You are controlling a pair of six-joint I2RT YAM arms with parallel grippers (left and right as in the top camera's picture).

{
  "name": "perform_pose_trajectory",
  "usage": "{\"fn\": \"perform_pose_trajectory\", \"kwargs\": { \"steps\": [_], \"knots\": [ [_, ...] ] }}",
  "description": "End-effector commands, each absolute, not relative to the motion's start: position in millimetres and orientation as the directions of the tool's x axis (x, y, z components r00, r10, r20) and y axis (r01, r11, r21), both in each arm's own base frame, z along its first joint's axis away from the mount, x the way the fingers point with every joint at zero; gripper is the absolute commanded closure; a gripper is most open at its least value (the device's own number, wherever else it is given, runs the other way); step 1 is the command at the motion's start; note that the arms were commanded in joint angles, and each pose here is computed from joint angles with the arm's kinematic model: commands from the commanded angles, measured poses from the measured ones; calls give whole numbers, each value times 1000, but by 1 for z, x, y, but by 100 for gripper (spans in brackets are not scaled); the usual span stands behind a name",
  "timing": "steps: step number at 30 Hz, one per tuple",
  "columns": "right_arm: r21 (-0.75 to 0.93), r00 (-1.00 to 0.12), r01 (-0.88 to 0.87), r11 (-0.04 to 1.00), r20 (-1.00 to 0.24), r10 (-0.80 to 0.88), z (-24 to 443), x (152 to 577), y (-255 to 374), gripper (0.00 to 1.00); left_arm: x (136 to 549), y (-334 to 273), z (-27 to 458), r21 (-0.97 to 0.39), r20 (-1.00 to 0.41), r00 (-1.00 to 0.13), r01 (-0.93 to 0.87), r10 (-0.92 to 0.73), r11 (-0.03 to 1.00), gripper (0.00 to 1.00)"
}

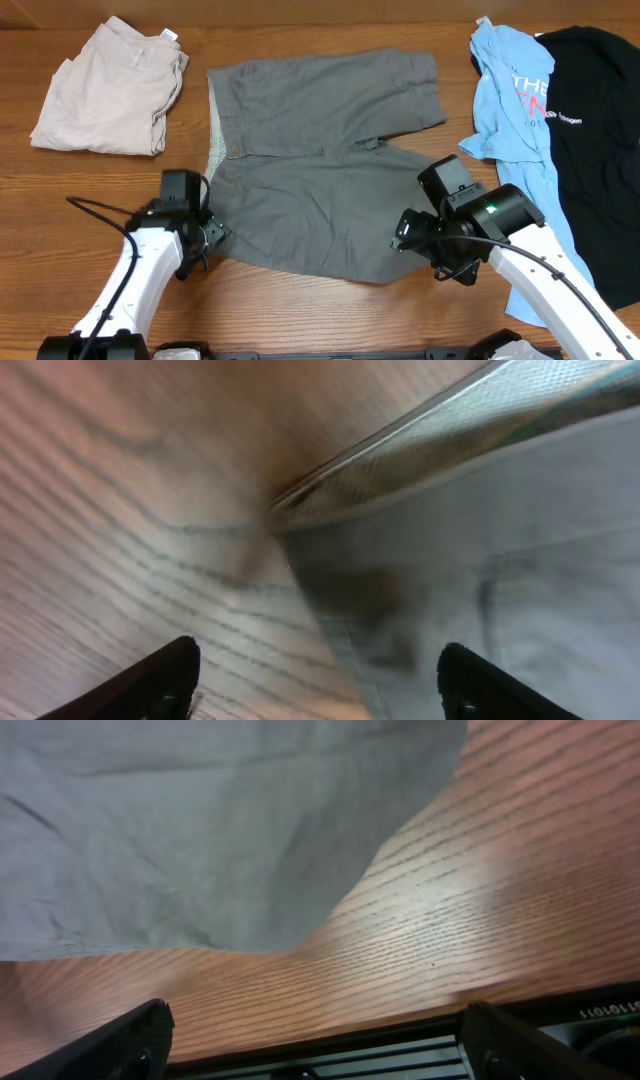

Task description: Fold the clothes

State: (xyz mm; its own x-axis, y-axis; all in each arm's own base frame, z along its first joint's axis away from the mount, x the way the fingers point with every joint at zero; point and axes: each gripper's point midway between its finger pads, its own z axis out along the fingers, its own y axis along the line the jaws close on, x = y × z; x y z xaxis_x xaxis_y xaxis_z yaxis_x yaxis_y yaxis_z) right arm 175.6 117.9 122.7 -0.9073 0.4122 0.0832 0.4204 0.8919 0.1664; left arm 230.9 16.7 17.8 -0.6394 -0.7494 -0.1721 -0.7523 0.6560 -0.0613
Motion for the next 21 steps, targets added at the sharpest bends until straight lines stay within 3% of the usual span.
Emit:
{"fn": "perform_pose_trajectory", "kwargs": {
  "steps": [1, 5, 11, 12, 13, 18, 21],
  "knots": [
    [177, -902, 431, 885, 87, 423, 119, 176, 121, 4, 237, 23, 7, -106, -241, -555, -800, -796, 590, 27],
    [197, -905, 425, 883, 71, 420, 119, 182, 123, 3, 251, 33, 2, -152, -332, -505, -805, -797, 574, 37],
    [202, -905, 424, 883, 67, 420, 119, 183, 124, 4, 259, 32, -5, -187, -352, -491, -797, -797, 574, 53],
    [201, -905, 425, 882, 69, 421, 119, 182, 124, 6, 260, 32, -5, -190, -354, -490, -796, -797, 574, 69],
    [186, -893, 450, 873, 81, 443, 119, 179, 122, 12, 261, 31, -5, -197, -350, -491, -794, -798, 575, 96],
    [142, -824, 567, 811, 120, 554, 112, 171, 119, 15, 268, 27, -3, -231, -349, -491, -781, -798, 581, 96],
    [150, -803, 596, 789, 122, 584, 88, 170, 124, 22, 268, 27, -3, -229, -349, -494, -779, -796, 584, 96]
  ]
}}
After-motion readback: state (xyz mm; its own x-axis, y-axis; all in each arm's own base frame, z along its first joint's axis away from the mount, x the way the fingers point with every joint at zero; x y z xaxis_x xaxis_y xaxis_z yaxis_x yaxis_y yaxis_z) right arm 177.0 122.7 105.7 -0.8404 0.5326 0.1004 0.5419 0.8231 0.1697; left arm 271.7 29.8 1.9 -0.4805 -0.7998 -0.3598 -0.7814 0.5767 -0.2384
